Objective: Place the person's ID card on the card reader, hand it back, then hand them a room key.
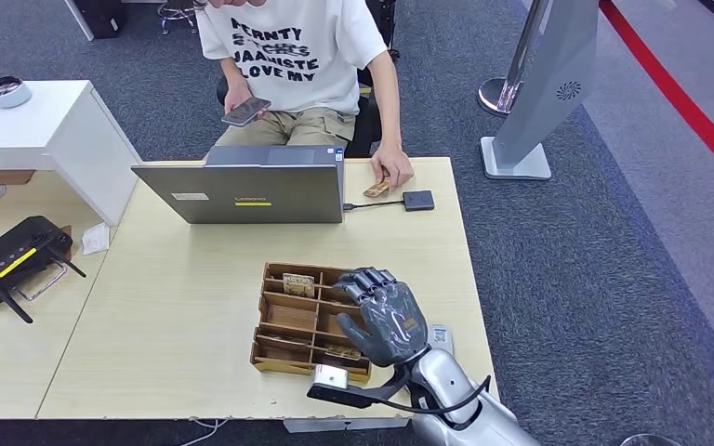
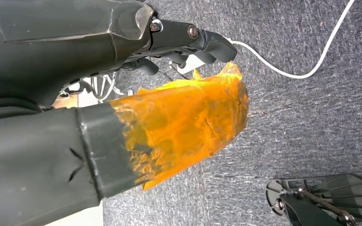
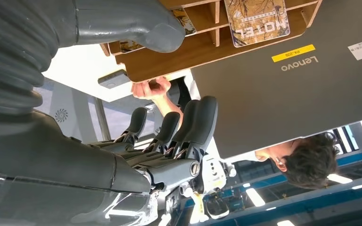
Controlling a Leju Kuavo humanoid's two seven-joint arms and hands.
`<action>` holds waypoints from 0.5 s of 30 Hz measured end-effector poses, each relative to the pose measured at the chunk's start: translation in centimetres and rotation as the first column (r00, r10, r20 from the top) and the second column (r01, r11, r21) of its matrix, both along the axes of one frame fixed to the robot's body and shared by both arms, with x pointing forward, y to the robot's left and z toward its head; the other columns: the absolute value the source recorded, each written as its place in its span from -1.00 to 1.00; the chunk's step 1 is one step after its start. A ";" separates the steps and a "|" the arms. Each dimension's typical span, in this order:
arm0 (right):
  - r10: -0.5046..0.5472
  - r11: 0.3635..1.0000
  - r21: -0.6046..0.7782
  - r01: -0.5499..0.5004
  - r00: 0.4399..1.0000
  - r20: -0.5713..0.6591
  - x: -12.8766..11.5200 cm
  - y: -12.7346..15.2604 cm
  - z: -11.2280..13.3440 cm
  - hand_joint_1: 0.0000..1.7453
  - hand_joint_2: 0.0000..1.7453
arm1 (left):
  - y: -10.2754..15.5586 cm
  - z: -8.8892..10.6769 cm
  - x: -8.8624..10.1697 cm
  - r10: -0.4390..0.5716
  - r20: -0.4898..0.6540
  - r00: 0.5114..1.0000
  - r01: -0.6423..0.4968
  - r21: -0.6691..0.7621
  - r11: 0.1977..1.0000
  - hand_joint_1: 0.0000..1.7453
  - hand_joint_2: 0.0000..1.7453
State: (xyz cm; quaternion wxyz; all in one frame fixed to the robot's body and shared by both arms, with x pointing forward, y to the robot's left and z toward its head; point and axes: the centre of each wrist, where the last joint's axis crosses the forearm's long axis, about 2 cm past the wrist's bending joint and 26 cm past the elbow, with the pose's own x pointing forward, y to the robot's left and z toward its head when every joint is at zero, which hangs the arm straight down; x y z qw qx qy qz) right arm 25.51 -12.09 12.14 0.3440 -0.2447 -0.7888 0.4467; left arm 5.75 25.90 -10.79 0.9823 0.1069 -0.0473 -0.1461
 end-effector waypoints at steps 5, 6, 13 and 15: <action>-0.003 1.000 -0.007 0.003 1.000 -0.006 0.2 0.0 -0.1 0.00 1.00 | 0.0 0.0 0.0 -0.005 0.000 1.000 0.005 -0.002 1.000 -1.00 -1.00; -0.003 1.000 -0.008 0.003 1.000 -0.008 0.3 0.0 -0.1 0.00 1.00 | 0.0 0.0 0.0 -0.006 0.000 1.000 0.006 -0.002 1.000 -1.00 -1.00; -0.014 1.000 -0.023 0.013 0.999 -0.036 0.4 -0.1 -0.6 0.11 1.00 | 0.0 0.0 0.0 -0.009 0.000 1.000 0.009 -0.007 1.000 -1.00 -1.00; -0.017 1.000 -0.027 0.016 0.999 -0.042 0.4 -0.2 -0.7 0.14 1.00 | 0.0 0.0 0.0 -0.009 0.000 1.000 0.009 -0.007 1.000 -1.00 -1.00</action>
